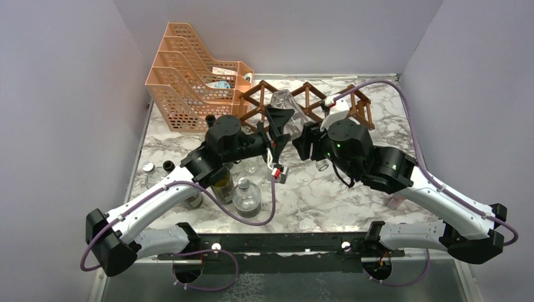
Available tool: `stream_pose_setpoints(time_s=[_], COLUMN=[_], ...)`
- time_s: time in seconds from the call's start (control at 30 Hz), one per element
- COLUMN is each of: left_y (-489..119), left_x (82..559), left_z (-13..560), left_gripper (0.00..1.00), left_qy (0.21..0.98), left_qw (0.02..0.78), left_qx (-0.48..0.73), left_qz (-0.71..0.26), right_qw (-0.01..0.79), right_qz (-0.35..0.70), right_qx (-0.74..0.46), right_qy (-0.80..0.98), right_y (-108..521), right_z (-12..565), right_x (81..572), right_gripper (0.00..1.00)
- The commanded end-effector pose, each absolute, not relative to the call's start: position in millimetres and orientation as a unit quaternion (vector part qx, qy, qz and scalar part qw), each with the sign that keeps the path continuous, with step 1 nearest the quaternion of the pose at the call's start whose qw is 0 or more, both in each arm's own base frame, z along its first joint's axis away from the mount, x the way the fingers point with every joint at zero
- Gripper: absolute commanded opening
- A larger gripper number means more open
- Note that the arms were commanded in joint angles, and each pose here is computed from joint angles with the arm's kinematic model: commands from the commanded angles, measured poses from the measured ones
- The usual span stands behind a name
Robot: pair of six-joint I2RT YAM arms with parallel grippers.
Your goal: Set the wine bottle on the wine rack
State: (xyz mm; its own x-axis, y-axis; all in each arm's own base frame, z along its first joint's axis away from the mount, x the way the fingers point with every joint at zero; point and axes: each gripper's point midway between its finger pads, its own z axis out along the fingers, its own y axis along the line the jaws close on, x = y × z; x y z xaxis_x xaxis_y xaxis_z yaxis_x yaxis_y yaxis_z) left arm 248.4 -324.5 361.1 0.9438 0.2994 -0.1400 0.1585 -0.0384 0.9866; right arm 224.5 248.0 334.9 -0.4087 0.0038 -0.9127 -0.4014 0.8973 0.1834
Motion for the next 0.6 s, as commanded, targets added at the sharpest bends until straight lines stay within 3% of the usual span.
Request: stream_pose_setpoints(time_s=[0.0,0.17,0.3,0.37,0.57], left_y=[-304,-281,-247,-233,-236], left_x=[235,229,240,244,222], left_z=[397,419,439,445,450], left_gripper=[0.98,0.96,0.93,0.99,0.99], left_qy=[0.194,0.281,0.424,0.494,0.556], left_qw=[0.716,0.768,0.808,0.794,0.732], left_qx=[0.67,0.575,0.387,0.296,0.27], left_qz=[0.035,-0.031,-0.135,-0.194,-0.287], right_qw=[0.575,0.572,0.551,0.539,0.508], right_qz=[0.167,0.148,0.14,0.132,0.133], right_qx=[-0.06,-0.056,-0.058,-0.057,-0.08], right_qy=[0.798,0.805,0.821,0.83,0.847], right_y=[217,208,205,199,189], right_z=[353,341,318,303,254], right_x=[235,236,231,227,210], right_gripper=[0.01,0.01,0.01,0.01,0.01])
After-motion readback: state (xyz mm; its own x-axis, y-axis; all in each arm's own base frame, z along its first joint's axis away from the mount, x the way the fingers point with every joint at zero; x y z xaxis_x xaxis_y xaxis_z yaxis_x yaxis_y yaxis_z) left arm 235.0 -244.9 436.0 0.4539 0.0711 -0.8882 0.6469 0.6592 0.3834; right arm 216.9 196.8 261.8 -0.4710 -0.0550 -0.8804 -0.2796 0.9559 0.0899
